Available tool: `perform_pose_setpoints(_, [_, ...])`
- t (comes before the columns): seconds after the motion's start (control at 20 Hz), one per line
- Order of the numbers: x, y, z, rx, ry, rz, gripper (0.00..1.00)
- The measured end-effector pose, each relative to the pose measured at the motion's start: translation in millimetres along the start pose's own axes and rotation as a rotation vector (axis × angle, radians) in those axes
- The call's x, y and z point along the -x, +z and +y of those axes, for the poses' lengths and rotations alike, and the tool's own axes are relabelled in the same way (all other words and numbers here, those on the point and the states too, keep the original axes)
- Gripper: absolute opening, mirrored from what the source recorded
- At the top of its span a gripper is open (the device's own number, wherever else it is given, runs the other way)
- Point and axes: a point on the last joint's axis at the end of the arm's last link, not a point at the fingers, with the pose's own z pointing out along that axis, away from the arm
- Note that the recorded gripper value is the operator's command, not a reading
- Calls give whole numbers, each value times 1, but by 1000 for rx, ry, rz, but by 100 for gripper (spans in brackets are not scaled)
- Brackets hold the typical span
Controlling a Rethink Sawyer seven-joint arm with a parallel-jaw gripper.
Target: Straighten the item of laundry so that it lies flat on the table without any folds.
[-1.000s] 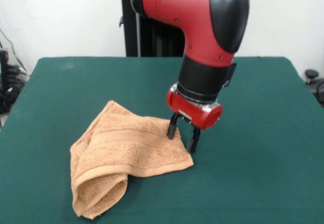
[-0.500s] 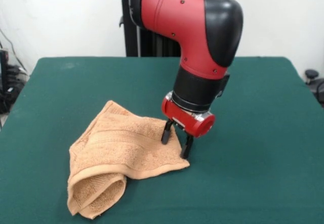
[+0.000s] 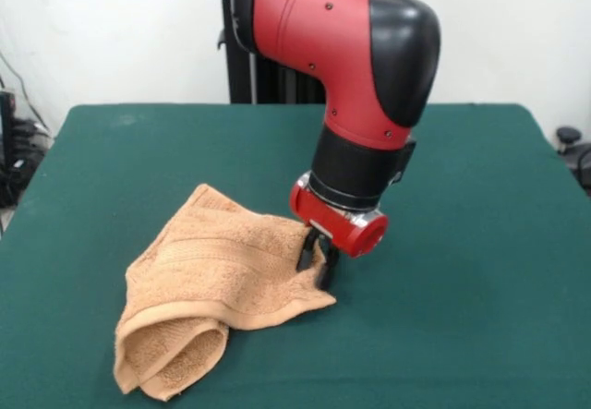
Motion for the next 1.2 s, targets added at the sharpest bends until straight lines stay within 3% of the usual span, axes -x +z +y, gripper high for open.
perform_pose_setpoints(0.9, [11, 1, 1, 7, 42, 2, 0])
perform_pose_setpoints(1.1, [8, -15, 3, 5, 49, 41, 0])
perform_pose_setpoints(1.2, [7, -35, 8, 6, 52, 78, 0])
